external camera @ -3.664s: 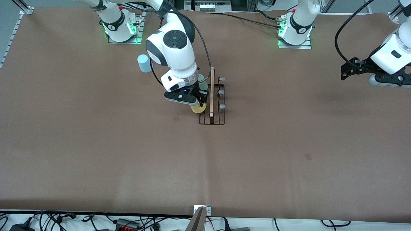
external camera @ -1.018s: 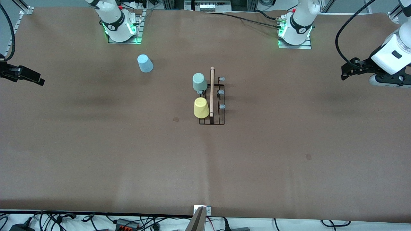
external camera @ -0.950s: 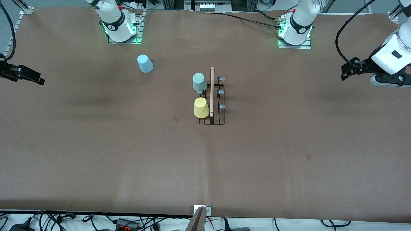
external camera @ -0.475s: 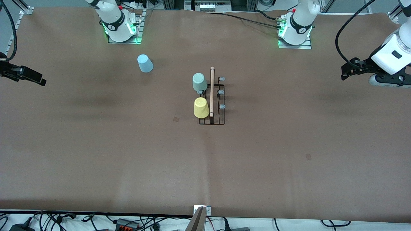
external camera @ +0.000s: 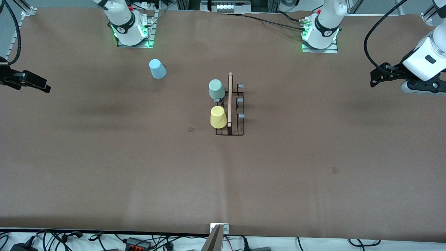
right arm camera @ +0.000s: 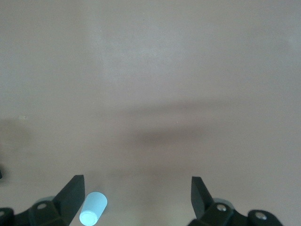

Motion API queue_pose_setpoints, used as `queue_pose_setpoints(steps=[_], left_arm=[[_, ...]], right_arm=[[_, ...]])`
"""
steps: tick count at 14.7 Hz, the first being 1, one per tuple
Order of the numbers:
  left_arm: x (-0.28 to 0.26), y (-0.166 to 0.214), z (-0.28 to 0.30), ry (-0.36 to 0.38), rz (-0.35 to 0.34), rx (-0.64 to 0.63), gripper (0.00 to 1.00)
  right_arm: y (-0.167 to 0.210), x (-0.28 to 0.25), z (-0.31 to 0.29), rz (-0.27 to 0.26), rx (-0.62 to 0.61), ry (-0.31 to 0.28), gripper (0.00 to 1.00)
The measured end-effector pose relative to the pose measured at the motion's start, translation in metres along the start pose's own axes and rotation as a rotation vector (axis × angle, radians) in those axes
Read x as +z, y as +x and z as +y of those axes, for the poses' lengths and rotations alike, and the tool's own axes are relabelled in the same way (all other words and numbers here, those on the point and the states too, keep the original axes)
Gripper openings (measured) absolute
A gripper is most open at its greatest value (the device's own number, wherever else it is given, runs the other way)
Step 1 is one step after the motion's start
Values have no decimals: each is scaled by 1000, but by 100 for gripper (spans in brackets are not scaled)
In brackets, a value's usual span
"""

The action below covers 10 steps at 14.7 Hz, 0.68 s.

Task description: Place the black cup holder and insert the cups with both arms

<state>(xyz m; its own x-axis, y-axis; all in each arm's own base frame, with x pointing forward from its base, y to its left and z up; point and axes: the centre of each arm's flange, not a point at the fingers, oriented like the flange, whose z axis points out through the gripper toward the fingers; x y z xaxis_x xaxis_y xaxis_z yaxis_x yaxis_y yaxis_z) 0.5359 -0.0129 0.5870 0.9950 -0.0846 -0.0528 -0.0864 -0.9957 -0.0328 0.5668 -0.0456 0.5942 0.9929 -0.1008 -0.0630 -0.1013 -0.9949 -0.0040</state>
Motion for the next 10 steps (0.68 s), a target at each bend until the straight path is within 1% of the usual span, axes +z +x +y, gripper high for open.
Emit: queue_pose_setpoints(steps=[10], left_arm=[[0,0,0,0,0,0,100]], right_arm=[[2,3,0,-1,-4,0,100]])
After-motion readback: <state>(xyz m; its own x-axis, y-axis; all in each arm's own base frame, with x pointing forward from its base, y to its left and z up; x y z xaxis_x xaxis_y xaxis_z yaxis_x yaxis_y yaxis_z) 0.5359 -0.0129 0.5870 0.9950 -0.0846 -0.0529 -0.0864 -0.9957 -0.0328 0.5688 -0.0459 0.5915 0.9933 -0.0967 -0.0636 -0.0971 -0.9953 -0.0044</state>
